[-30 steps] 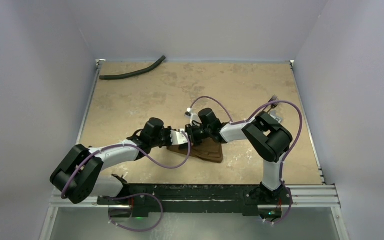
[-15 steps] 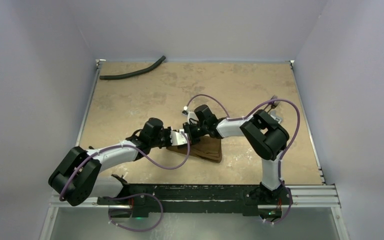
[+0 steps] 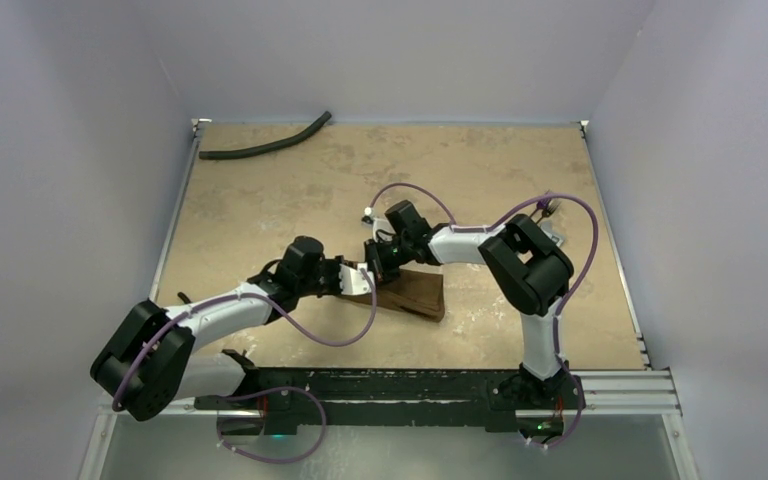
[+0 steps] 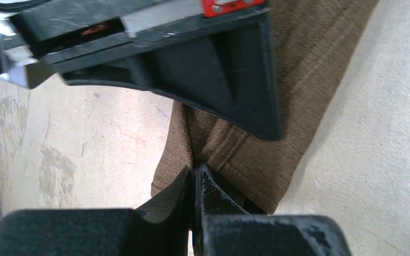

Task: Fold the napkin into a case and place the utensils inside
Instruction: Smooth out the smaller rectangle-folded napkin at the center of the board.

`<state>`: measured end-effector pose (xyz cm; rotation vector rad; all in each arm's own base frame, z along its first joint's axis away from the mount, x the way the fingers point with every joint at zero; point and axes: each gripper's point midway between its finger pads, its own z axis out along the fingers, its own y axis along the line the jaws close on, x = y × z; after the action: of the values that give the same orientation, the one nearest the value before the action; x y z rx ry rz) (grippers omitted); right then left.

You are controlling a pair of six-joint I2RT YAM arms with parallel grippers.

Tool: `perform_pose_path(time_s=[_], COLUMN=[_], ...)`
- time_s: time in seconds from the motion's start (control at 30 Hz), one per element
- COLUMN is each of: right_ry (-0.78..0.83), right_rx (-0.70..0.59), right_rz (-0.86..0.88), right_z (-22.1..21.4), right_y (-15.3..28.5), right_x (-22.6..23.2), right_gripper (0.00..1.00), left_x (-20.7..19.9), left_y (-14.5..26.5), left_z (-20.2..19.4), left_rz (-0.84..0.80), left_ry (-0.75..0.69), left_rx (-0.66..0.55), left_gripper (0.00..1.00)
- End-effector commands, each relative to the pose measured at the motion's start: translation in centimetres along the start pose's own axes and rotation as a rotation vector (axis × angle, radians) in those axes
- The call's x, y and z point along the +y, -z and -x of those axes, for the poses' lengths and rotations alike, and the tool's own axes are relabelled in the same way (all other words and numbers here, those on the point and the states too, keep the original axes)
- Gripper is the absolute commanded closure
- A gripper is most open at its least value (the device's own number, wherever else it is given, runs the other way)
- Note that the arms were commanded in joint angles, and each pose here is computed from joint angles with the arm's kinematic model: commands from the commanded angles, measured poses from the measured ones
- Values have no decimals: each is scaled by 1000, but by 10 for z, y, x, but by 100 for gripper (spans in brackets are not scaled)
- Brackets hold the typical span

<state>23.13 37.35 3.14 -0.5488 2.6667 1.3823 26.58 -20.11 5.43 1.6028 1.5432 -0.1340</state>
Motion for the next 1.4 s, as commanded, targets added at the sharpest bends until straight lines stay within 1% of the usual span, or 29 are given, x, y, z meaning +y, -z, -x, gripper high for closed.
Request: perform_pose_path(time_s=[0.0, 0.13, 0.33, 0.53, 0.63, 0.77, 0.93, 1.13, 1.37], right_ry=[29, 39, 34, -14, -19, -25, -43, -65, -72], right_rx=[-2, -14, 21, 83, 87, 96, 113, 121, 110], right_rz=[28, 51, 51, 7, 4, -2, -17, -22, 2], right_z=[13, 17, 19, -6, -7, -11, -22, -31, -26], right_y=[7, 10, -1, -10, -14, -16, -19, -21, -16], right_x=[15, 24, 15, -12, -17, -22, -34, -44, -42], right_gripper=[100, 100, 100, 100, 100, 100, 100, 100, 100], left_x=[-13, -21, -21, -10, -5, -1, 12, 5, -19], left_y=[0, -1, -3, -2, -3, -2, 0, 2, 1], left_z=[4, -3, 2, 10, 16, 13, 14, 14, 1], left_rz=[-57, -73, -57, -22, -8, 14, 73, 37, -47], left_ry=[-69, -91, -119, -110, -115, -132, -102, -97, -248], left_rx=[-41, -29, -35, -47, -63, -48, -38, -35, -22], left_gripper=[100, 100, 100, 100, 100, 100, 100, 100, 100])
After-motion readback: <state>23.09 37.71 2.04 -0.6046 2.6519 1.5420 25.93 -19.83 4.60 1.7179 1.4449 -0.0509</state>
